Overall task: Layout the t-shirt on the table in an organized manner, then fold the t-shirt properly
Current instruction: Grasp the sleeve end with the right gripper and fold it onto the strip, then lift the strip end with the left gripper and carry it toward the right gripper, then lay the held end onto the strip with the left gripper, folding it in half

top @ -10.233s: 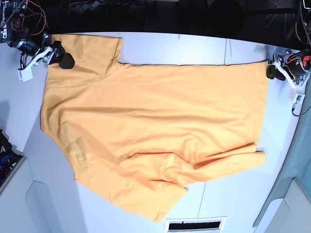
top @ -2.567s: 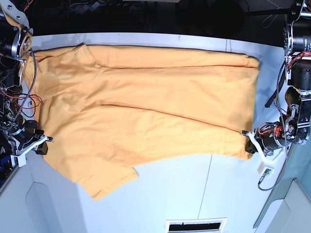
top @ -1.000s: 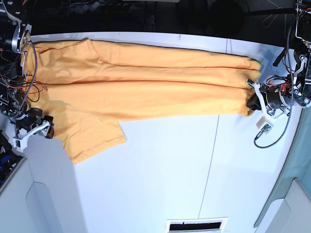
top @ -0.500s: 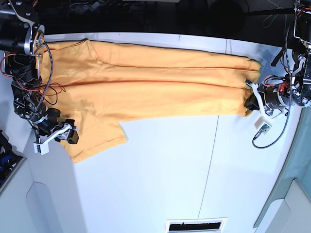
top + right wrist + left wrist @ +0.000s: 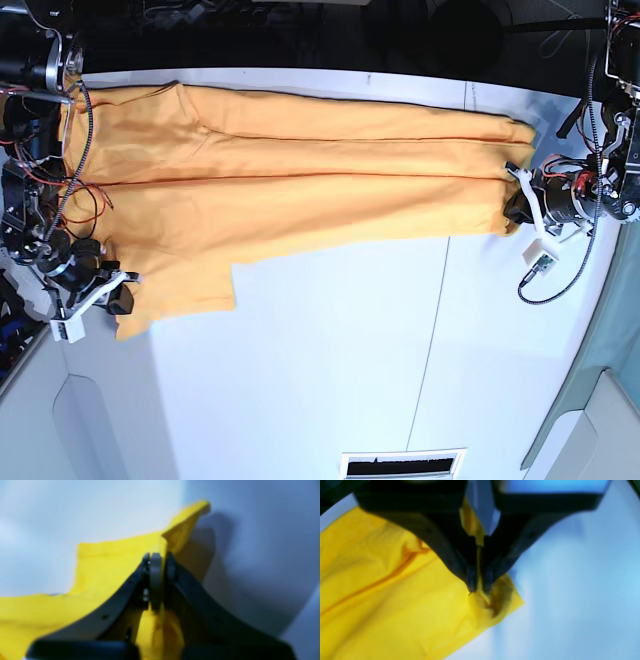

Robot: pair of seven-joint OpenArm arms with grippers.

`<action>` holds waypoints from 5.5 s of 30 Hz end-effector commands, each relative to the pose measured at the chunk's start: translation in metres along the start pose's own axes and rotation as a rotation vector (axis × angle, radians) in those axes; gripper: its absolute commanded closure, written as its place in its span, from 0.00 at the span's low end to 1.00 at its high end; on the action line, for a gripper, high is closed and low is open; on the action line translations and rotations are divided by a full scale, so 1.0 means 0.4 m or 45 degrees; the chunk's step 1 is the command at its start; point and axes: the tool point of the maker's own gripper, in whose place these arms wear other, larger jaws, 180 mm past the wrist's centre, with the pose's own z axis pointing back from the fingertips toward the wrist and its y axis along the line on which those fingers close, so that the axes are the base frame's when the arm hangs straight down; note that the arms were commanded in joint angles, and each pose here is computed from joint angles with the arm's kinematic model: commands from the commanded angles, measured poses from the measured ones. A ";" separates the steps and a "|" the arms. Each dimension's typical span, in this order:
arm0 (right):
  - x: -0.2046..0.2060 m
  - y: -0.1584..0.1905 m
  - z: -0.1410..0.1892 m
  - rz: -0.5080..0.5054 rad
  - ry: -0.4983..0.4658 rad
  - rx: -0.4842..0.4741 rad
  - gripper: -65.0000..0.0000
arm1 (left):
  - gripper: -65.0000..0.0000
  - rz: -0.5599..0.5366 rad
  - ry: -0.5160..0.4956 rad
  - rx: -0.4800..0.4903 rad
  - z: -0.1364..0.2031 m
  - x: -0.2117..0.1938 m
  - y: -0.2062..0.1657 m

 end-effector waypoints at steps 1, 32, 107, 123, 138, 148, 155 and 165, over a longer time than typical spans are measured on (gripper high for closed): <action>0.050 -0.015 0.037 0.025 -0.069 -0.004 1.00 | 1.00 -0.033 -0.056 0.025 0.028 0.038 0.026; -0.338 -0.014 0.439 -0.367 0.006 -0.092 0.45 | 0.64 0.020 0.037 0.037 0.066 -0.016 -0.006; -0.370 0.029 0.316 -0.348 0.060 -0.086 0.45 | 1.00 0.391 -0.132 -0.065 0.042 -0.073 -0.121; -0.371 0.028 0.316 -0.345 0.063 -0.088 0.45 | 1.00 0.064 -0.321 -0.337 0.010 0.142 -0.473; -0.375 0.030 0.317 -0.345 0.074 -0.087 0.45 | 1.00 0.037 -0.489 -0.364 -0.011 0.358 -0.627; -0.375 0.030 0.316 -0.345 0.076 -0.086 0.45 | 1.00 0.043 -0.501 -0.467 -0.060 0.415 -0.779; -0.368 0.030 0.318 -0.363 0.063 -0.073 0.45 | 0.51 0.067 -0.481 -0.500 -0.116 0.480 -0.823; -0.237 -0.010 0.383 -0.344 -0.100 -0.077 0.45 | 0.49 -0.034 -0.433 -0.576 -0.118 0.467 -0.886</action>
